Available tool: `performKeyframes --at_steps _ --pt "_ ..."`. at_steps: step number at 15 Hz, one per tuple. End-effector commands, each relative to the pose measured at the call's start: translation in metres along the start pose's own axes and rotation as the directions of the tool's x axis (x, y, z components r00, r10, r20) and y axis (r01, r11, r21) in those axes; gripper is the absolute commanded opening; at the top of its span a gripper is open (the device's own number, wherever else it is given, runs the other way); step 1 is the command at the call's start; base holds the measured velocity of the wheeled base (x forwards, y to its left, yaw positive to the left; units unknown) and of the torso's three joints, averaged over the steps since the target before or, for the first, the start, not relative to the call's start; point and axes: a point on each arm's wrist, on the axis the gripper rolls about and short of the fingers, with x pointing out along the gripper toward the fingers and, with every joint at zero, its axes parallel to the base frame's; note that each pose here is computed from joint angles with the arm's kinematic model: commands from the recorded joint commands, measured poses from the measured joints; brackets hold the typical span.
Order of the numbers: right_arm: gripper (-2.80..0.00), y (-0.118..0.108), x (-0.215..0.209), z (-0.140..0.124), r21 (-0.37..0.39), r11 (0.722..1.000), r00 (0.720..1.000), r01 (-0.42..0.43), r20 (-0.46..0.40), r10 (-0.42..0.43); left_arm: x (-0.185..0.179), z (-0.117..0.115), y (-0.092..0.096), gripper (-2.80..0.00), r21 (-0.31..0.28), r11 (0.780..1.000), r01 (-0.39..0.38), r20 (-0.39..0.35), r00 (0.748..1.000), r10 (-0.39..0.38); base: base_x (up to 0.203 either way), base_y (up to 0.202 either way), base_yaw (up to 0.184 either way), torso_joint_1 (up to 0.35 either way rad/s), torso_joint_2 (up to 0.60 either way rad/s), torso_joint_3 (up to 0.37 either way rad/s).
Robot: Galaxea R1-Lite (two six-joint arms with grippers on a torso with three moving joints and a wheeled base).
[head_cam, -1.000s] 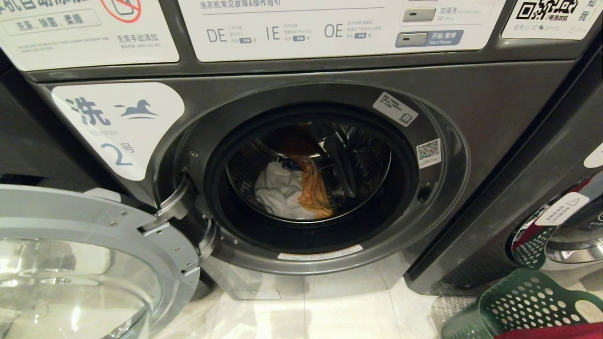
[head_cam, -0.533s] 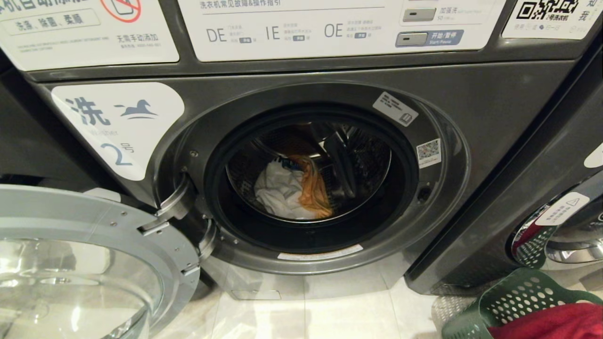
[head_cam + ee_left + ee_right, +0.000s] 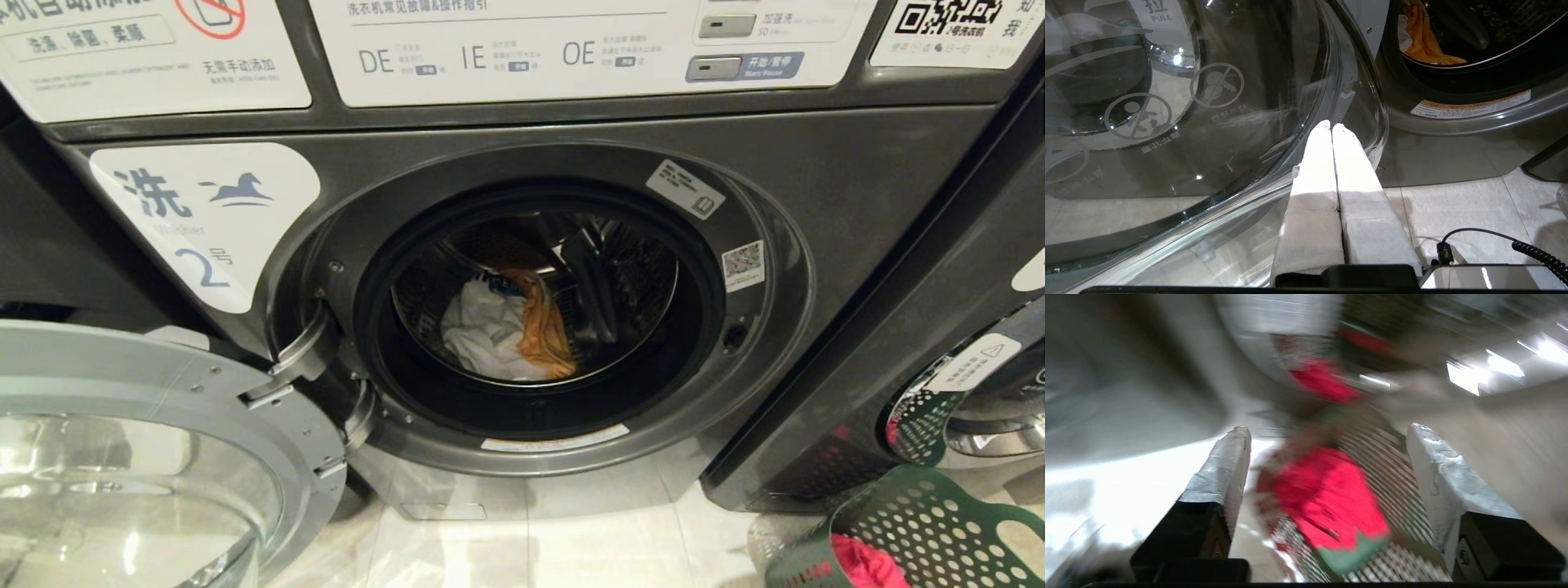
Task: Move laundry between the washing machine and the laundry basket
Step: Pick a cloth and place it into the basket
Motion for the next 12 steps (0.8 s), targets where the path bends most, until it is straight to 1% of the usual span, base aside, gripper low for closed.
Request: performKeyframes --at_steps 1,2,3,4,5,7,8,9,11,12 --pt "0.0 0.029 -0.008 0.005 -0.09 0.986 0.988 -0.137 0.056 0.142 0.0 0.0 0.0 -2.8 0.0 1.0 0.0 0.002 1.0 0.0 0.0 0.0 0.0 0.0 0.0 0.0" --pt "0.0 0.048 -0.01 0.003 -0.139 0.964 0.97 -0.228 0.058 0.238 0.0 0.0 0.0 -2.8 0.0 1.0 0.0 0.001 1.0 0.0 0.0 0.0 0.0 0.0 0.0 0.0" --pt "0.0 0.066 -0.014 0.001 -0.185 0.935 0.947 -0.302 0.056 0.317 0.0 0.0 0.0 -2.8 0.0 1.0 0.0 0.002 1.0 0.0 0.0 0.0 0.0 0.0 0.0 0.0" --pt "0.0 0.083 -0.02 -0.005 -0.23 0.899 0.919 -0.372 0.049 0.392 0.0 0.0 0.0 -2.8 0.0 1.0 0.0 0.002 1.0 0.0 0.0 0.0 0.0 0.0 0.0 0.0" --pt "0.0 0.098 -0.026 -0.012 -0.272 0.856 0.884 -0.44 0.034 0.466 0.0 0.0 0.0 -2.8 0.0 1.0 0.0 0.001 1.0 0.0 0.0 0.0 0.0 0.0 0.0 0.0" --pt "0.0 0.122 -0.037 -0.028 -0.35 0.763 0.816 -0.543 -0.008 0.578 0.0 0.0 0.0 -2.8 0.0 1.0 0.0 0.0 1.0 0.0 0.0 0.0 0.0 0.0 0.0 0.0" --pt "0.0 0.132 -0.041 -0.036 -0.397 0.713 0.783 -0.578 -0.025 0.621 0.0 0.0 0.0 -2.8 0.0 1.0 0.0 0.0 1.0 0.0 0.0 0.0 0.0 0.0 0.0 0.0" --pt "0.0 0.139 -0.044 -0.045 -0.445 0.669 0.758 -0.595 -0.035 0.651 0.0 0.0 0.0 -2.8 0.0 1.0 0.0 0.002 1.0 0.0 0.0 0.0 0.0 0.0 0.0 0.0" --pt "0.0 0.149 -0.051 -0.058 -0.55 0.581 0.71 -0.6 -0.033 0.703 0.0 0.0 0.0 -2.8 0.0 1.0 0.0 0.002 1.0 0.0 0.0 0.0 0.0 0.0 0.0 0.0" --pt "0.0 0.152 -0.053 -0.06 -0.584 0.559 0.698 -0.589 -0.018 0.716 0.0 0.0 0.0 -2.8 0.0 1.0 0.0 0.0 1.0 0.0 0.0 0.0 0.0 0.0 0.0 0.0"
